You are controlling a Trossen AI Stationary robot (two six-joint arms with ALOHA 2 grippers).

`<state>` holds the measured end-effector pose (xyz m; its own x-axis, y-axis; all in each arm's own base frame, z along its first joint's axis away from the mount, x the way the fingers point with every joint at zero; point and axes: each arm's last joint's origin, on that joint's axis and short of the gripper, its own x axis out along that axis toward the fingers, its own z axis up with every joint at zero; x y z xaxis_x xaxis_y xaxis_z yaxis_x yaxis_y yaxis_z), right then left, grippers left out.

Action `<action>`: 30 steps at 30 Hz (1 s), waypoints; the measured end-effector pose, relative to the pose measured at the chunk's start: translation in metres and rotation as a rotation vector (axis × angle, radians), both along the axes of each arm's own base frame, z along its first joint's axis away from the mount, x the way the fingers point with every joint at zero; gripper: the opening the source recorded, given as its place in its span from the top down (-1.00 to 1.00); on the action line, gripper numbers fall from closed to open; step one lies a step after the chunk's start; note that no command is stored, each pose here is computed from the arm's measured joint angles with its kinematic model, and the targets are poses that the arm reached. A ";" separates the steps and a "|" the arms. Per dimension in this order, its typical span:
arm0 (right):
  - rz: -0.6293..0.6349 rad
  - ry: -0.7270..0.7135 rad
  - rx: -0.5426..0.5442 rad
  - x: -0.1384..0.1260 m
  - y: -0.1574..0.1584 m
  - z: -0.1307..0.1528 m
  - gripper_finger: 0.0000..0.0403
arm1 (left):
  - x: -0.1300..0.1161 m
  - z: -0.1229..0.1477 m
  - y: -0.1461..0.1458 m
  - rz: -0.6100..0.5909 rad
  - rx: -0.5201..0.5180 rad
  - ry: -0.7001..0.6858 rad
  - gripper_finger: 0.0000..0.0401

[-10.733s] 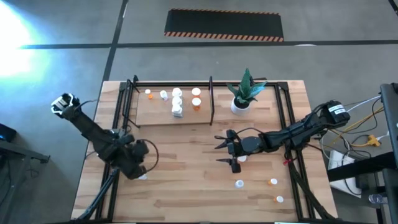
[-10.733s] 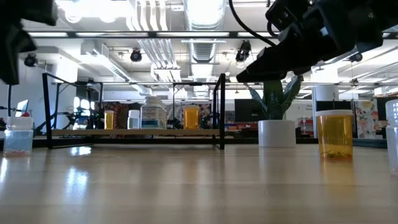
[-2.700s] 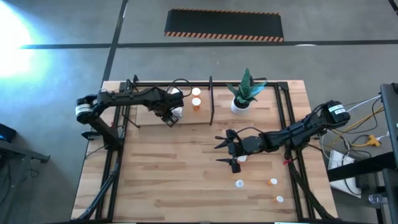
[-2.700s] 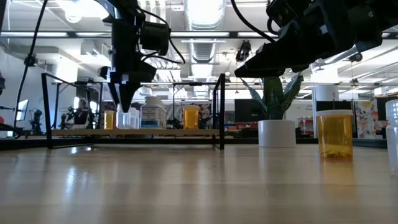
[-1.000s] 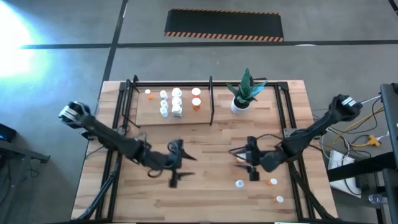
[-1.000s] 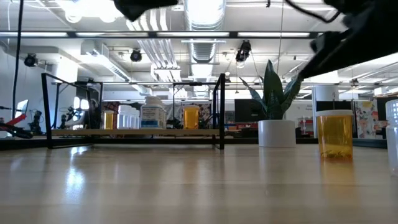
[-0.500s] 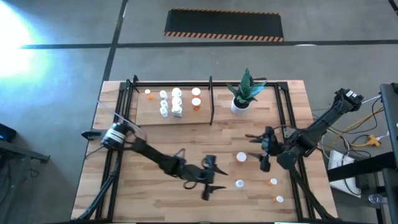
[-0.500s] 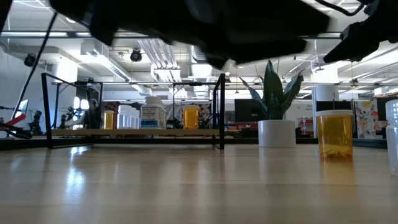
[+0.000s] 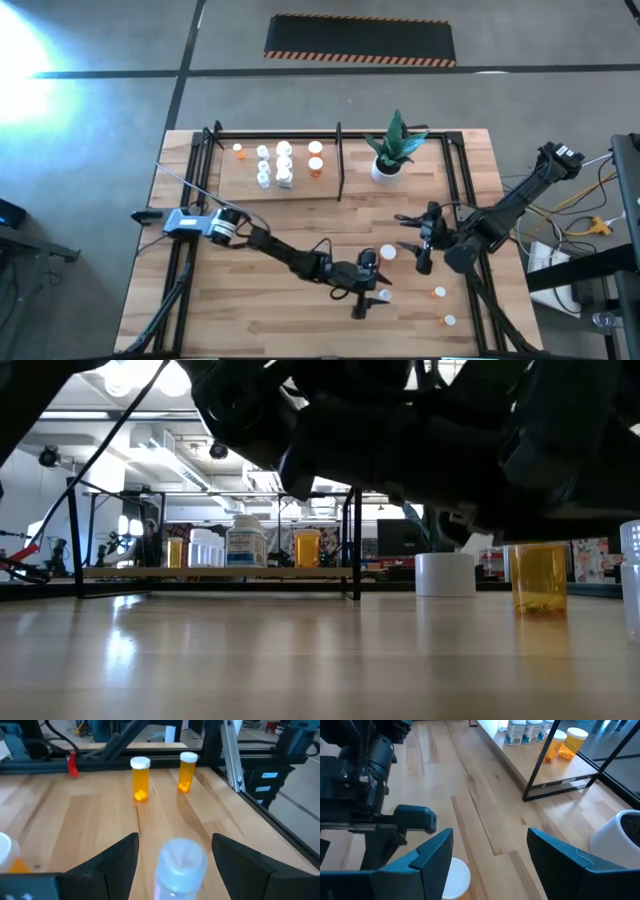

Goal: Pick and place medicine bottles onto shelf by color
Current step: Put the transparent medicine container onto the shelf

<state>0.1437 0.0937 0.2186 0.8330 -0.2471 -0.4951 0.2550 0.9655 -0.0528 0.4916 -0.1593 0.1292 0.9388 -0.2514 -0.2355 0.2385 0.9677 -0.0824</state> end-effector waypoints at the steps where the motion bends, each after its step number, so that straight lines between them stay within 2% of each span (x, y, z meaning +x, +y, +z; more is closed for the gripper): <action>1: 0.000 0.004 -0.003 0.000 0.000 -0.001 -0.21 | 0.000 -0.002 0.000 -0.001 0.001 0.007 -0.17; 9: 0.000 0.023 -0.020 0.003 0.003 -0.005 -0.21 | -0.004 -0.009 0.000 -0.010 0.019 0.029 -0.16; 19: 0.000 0.031 -0.027 0.004 0.003 -0.006 -0.21 | -0.003 -0.007 -0.001 -0.008 0.034 -0.012 0.14; 23: 0.000 0.031 -0.028 0.004 0.003 -0.006 -0.21 | -0.002 -0.016 -0.002 -0.012 0.046 -0.025 0.25; 30: 0.001 0.031 -0.028 0.004 0.003 -0.006 -0.21 | -0.001 -0.017 -0.003 -0.019 0.043 -0.034 0.34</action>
<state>0.1476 0.0969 0.2121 0.8176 -0.2607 -0.5134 0.2523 0.9637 -0.0875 0.4908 -0.1622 0.1119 0.9416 -0.2594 -0.2145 0.2586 0.9654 -0.0325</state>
